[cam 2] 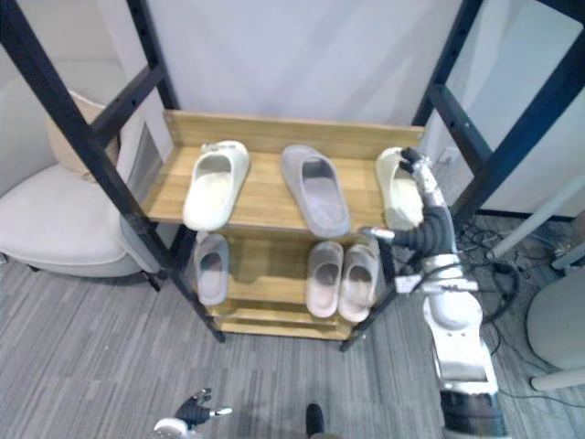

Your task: Organize the slippers on the shoe rack

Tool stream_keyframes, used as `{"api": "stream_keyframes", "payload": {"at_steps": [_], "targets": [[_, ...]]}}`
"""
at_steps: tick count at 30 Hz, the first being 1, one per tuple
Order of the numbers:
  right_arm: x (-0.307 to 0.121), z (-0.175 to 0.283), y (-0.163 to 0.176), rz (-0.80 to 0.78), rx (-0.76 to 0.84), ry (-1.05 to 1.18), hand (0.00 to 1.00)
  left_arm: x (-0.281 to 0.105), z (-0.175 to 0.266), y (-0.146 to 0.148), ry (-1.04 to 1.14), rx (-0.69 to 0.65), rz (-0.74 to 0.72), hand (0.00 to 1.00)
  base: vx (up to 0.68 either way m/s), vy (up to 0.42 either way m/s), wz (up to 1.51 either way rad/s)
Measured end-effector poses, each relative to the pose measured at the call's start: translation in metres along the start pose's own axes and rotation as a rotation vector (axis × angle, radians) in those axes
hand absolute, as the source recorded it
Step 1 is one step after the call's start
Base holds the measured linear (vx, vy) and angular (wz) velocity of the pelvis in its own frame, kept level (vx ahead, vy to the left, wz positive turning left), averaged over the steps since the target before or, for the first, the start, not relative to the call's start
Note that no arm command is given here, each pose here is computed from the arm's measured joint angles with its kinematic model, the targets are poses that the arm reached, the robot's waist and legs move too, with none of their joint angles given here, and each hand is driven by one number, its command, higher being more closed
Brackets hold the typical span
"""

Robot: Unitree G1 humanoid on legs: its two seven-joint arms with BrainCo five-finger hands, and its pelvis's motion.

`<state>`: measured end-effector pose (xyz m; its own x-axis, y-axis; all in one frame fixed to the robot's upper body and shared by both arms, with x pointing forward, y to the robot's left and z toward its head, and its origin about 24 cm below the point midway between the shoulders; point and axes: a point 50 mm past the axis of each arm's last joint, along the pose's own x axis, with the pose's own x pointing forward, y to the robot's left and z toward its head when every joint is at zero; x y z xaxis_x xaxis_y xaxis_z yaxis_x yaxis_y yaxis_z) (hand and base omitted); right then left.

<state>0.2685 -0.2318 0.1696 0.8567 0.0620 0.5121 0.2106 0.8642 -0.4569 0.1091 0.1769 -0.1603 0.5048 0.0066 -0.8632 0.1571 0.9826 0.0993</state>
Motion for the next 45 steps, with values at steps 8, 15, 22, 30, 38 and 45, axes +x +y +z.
{"api": "stream_keyframes", "payload": {"at_steps": [8,15,22,30,38,45], "targets": [[0.029,-0.009,-0.008,-0.039,-0.042,0.041,0.0,0.0,0.004,0.002,-0.015,0.001,0.004,0.0,0.0,0.0,0.0],[0.055,-0.012,-0.006,-0.032,-0.052,0.062,0.0,0.0,0.005,0.003,-0.022,0.002,0.008,0.0,0.0,0.0,0.0],[0.084,-0.018,0.004,0.022,-0.075,0.12,0.0,0.001,0.008,0.004,-0.034,-0.017,0.012,0.0,0.0,0.001,0.01],[0.104,-0.016,0.012,0.058,-0.092,0.137,0.0,0.002,0.014,0.006,-0.056,-0.05,0.02,0.0,0.0,0.001,0.01],[0.115,-0.02,0.017,0.098,-0.109,0.181,0.0,0.002,0.02,0.007,-0.074,-0.051,0.023,0.0,0.01,0.004,0.08],[0.127,-0.015,0.022,0.139,-0.124,0.183,1.0,0.003,0.025,0.009,-0.095,-0.066,0.029,0.0,0.0,0.003,0.02]]}}
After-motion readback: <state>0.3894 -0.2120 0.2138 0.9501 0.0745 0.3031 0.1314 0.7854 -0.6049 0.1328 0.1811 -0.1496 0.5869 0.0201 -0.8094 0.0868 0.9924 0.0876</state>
